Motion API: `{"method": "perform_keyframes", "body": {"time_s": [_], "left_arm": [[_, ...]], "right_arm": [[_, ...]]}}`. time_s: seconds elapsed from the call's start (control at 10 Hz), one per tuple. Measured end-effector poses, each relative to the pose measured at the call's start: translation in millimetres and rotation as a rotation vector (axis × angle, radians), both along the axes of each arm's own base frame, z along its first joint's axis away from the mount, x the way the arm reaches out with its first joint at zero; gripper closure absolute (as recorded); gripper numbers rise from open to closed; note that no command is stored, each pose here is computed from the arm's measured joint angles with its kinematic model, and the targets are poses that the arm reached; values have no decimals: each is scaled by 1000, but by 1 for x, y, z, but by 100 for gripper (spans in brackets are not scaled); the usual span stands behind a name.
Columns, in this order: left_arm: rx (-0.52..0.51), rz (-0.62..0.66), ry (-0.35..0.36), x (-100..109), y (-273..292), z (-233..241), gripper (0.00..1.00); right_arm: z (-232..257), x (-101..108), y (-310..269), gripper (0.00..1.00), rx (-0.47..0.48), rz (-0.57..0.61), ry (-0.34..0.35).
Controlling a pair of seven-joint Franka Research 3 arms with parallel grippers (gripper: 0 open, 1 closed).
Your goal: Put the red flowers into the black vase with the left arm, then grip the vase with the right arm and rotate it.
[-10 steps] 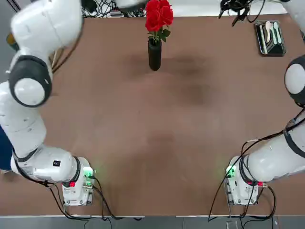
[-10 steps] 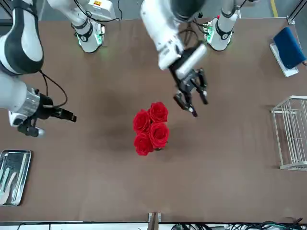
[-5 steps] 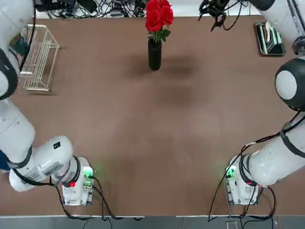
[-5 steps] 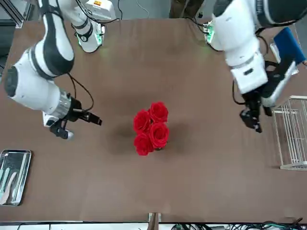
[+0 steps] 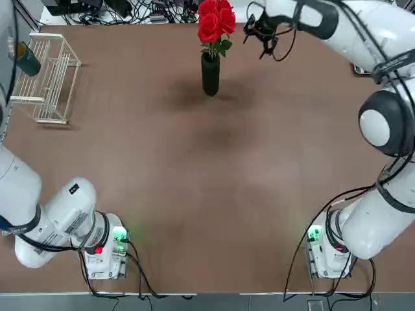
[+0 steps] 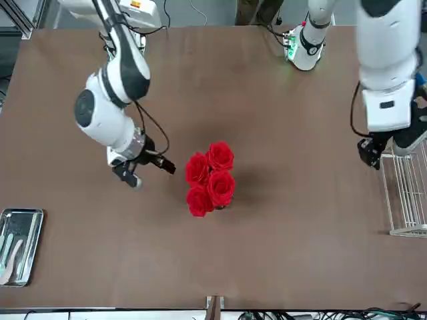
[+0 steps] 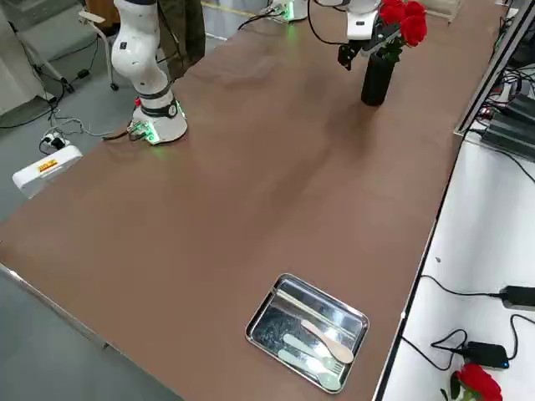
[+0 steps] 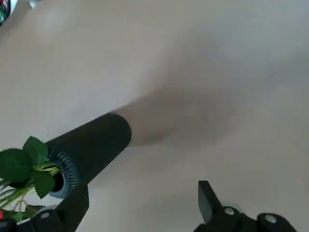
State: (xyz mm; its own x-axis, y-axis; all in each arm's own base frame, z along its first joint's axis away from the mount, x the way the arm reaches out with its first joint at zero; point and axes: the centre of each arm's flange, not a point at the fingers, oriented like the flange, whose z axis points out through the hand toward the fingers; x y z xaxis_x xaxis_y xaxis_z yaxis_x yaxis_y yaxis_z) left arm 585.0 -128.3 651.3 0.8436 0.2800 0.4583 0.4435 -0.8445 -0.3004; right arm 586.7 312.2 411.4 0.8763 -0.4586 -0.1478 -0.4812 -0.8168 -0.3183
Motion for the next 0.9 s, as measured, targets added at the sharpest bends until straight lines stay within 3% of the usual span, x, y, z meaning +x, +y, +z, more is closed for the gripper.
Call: {"method": "perform_keyframes", "body": {"time_s": [0.3, 0.5, 0.7, 0.8, 0.9], "left_arm": [[-108, -64, 171, -4, 13, -15, 25], [-221, -127, 257, 1, 11, -26, 22], [-252, -195, 326, -8, 11, -19, 19], [-254, -242, 346, -12, 15, -13, 16], [-271, -269, 364, -13, 23, -12, 2]], "right_arm": [[-30, -9, 37, 0, -11, -6, -13], [-37, -11, 47, 0, -10, 1, -26], [-39, -18, 62, 0, 4, 13, -37], [-39, -20, 67, 0, 21, 6, -41], [-40, -21, 72, 0, 34, 3, -47]]}}
